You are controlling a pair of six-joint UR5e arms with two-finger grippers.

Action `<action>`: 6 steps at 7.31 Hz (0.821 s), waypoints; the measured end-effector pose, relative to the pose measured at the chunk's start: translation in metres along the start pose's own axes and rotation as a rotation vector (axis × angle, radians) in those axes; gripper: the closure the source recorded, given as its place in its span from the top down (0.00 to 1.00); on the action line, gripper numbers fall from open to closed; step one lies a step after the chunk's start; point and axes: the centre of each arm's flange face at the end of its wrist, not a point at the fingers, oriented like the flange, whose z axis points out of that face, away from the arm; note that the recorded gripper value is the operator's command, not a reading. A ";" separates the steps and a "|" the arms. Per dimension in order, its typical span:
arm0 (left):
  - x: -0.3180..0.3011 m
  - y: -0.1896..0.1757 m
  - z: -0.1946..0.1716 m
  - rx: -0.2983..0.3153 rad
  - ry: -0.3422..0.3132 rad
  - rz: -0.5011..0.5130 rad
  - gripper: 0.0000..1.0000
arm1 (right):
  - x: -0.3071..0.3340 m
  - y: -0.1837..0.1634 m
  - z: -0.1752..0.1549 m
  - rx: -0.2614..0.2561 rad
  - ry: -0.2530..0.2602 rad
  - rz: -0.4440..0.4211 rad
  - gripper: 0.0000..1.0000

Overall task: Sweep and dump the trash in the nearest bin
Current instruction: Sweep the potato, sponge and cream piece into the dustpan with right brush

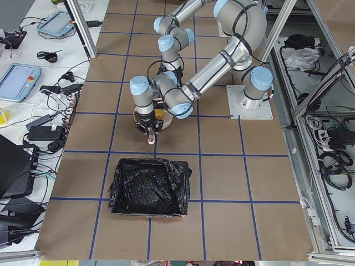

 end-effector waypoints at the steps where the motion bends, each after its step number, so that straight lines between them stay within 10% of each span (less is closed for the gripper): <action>1: 0.000 0.000 0.001 -0.001 -0.001 0.000 0.00 | -0.002 0.008 -0.013 0.000 -0.002 0.123 0.00; 6: -0.001 0.000 0.002 0.000 -0.001 -0.001 0.00 | -0.005 0.010 -0.021 0.027 -0.077 0.695 0.00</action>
